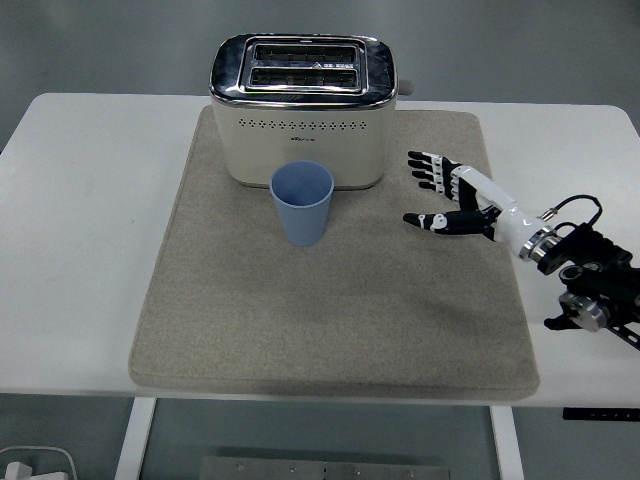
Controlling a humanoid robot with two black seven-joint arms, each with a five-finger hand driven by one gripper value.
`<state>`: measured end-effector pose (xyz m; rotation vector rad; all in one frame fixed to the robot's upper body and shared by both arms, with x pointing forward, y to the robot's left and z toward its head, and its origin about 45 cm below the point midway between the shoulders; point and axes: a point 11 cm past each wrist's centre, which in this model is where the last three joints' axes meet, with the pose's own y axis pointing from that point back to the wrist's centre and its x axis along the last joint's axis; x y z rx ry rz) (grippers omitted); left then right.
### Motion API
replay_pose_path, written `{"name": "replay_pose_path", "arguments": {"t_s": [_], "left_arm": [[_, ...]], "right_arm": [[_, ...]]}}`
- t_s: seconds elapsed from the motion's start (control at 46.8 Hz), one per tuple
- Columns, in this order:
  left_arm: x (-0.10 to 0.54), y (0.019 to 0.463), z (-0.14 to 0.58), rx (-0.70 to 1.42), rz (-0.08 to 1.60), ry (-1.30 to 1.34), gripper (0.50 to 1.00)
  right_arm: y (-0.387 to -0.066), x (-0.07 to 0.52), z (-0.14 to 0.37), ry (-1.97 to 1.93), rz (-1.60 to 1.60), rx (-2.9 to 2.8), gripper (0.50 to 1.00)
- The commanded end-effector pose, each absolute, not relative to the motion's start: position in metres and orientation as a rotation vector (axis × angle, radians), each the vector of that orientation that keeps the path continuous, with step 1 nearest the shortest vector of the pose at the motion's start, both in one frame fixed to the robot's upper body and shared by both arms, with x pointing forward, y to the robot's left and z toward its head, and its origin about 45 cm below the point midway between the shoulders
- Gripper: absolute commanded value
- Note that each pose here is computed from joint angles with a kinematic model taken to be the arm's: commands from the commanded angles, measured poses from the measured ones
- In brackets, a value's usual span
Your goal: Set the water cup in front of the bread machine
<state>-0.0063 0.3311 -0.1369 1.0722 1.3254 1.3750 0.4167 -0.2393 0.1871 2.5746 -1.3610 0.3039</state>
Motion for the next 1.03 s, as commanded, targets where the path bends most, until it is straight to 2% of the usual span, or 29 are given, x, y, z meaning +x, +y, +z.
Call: {"name": "replay_pose_path", "arguments": {"t_s": [0.0,0.128,0.321,0.47,0.598,0.855,1.004], "left_arm": [[-0.006,0.331,-0.137,1.073,1.376,1.325,0.999],[-0.006,0.331,-0.137,1.072,1.375,1.326,1.0],[-0.006,0.331,-0.137,1.072,1.375,1.326,0.999],[-0.006,0.331,-0.137,1.072,1.375,1.326,1.0],[-0.006,0.331,-0.137,1.072,1.375,1.326,0.999],[-0.006,0.331,-0.137,1.072,1.375,1.326,1.0],[-0.006,0.331,-0.137,1.073,1.376,1.325,0.999]], "right_arm": [[-0.267,0.419,0.194,-1.421,0.287,2.554,0.928],[-0.302,0.421,0.205,-1.544,0.271,2.523,0.928],[-0.321,0.426,0.209,-1.658,0.259,2.475,0.928],[-0.341,0.439,0.213,-1.903,0.077,2.408,0.928],[-0.325,0.457,0.216,-2.043,0.066,2.342,0.928],[-0.297,0.471,0.23,-2.037,0.107,2.379,0.928],[-0.294,0.473,0.232,-2.027,0.1,2.382,0.928]]}}
